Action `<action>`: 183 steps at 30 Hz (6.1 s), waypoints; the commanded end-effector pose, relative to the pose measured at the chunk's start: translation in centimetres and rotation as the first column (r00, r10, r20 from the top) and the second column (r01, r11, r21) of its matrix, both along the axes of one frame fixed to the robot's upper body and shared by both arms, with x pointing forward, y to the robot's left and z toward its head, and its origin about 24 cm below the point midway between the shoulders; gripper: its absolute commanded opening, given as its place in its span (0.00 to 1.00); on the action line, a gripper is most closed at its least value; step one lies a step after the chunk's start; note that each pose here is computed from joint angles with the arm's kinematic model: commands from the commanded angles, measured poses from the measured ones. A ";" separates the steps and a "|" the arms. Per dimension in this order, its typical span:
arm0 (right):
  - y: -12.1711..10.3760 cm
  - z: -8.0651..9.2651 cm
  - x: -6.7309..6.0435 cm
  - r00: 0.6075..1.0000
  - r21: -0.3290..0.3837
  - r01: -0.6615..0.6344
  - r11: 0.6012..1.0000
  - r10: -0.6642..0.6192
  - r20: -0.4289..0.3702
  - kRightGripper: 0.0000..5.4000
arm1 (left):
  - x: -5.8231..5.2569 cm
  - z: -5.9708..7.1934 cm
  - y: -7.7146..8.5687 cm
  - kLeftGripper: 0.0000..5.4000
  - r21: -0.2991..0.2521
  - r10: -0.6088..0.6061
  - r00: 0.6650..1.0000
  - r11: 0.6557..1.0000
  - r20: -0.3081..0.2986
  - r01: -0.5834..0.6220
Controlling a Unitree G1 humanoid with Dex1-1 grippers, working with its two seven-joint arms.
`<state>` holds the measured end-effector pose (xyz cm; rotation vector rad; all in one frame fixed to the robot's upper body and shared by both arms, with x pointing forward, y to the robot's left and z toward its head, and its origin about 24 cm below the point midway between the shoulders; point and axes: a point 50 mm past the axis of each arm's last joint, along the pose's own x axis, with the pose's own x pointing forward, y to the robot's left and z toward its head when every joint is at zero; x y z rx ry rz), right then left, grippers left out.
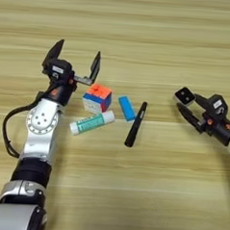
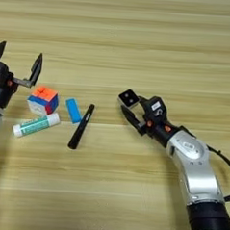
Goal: Move the objects on the table
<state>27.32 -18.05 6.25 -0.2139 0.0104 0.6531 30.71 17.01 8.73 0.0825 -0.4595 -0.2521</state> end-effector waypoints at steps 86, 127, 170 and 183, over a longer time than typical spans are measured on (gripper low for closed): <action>3.9 7.8 -1.9 0.629 -0.138 -0.776 0.616 0.772 -0.093 0.46 | -6.2 1.2 -5.9 1.00 0.120 -0.861 0.394 0.375 -0.322 0.919; 4.4 7.9 -2.1 0.600 -0.135 -0.799 0.587 0.794 -0.098 0.46 | -6.2 0.8 -6.1 0.46 0.111 -0.865 0.376 0.359 -0.332 0.926; 4.4 7.3 -1.9 0.607 -0.137 -0.794 0.592 0.786 -0.119 0.77 | -6.1 0.6 -6.1 0.44 0.104 -0.869 0.380 0.366 -0.318 0.925; 3.9 7.7 -1.7 0.624 -0.140 -0.780 0.610 0.775 -0.101 1.00 | -6.1 0.4 -6.0 0.44 0.102 -0.864 0.385 0.373 -0.324 0.922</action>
